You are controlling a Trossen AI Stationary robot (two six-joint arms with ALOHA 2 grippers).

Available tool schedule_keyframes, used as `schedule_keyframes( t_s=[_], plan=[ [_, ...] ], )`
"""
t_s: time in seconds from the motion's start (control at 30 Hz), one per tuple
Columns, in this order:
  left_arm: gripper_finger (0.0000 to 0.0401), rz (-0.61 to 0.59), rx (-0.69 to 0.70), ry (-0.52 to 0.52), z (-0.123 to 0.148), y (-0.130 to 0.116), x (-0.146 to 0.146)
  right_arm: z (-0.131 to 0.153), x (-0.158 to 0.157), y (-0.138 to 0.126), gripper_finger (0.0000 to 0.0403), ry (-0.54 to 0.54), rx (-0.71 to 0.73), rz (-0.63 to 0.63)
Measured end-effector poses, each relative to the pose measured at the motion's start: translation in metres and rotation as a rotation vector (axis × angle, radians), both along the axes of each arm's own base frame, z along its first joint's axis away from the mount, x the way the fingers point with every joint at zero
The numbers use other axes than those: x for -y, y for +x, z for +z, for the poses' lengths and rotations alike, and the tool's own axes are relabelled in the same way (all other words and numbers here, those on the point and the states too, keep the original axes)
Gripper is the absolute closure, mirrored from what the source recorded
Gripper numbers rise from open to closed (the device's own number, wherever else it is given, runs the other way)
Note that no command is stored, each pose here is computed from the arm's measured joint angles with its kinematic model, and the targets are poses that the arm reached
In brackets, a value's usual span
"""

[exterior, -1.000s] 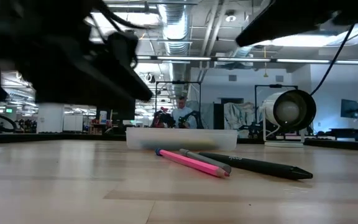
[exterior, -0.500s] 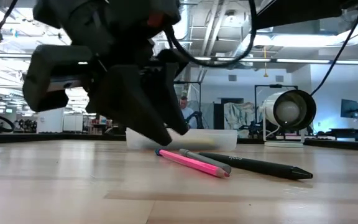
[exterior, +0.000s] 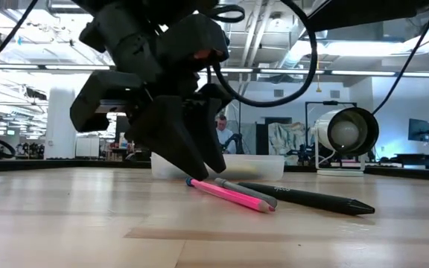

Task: Pick & place school supplies into a supply box
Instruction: Put the pink pencil into the supply box

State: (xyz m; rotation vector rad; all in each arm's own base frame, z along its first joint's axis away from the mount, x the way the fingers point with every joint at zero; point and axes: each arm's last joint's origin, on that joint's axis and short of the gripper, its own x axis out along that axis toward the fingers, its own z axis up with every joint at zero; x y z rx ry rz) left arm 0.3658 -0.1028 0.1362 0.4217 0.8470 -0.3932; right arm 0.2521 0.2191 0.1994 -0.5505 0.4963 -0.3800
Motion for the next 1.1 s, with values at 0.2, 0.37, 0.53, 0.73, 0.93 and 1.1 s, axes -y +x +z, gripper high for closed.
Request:
schedule_keyframes(
  t_s=[0.2, 0.37, 0.53, 0.73, 0.93, 1.1],
  plan=[
    [0.0257, -0.007, -0.033, -0.038, -0.001, 0.001, -0.009, 0.0, -0.005, -0.005, 0.028, -0.013, 0.013, 0.011],
    [0.0257, -0.008, -0.043, -0.037, -0.003, 0.0, -0.009, 0.001, -0.007, -0.007, 0.028, -0.025, 0.025, 0.006],
    [0.0257, -0.009, -0.058, -0.035, -0.016, 0.004, -0.008, 0.001, -0.006, -0.006, 0.028, -0.025, 0.026, 0.004],
    [0.0257, 0.013, -0.049, -0.016, -0.024, 0.006, -0.008, 0.001, -0.007, -0.007, 0.028, -0.029, 0.025, 0.008],
    [0.0257, 0.043, -0.096, -0.029, -0.026, 0.003, -0.008, 0.001, -0.007, -0.007, 0.028, -0.031, 0.022, 0.009],
    [0.0257, 0.098, -0.155, -0.046, -0.029, -0.003, -0.001, 0.001, -0.007, -0.007, 0.0281, -0.031, 0.022, 0.009]
  ],
)
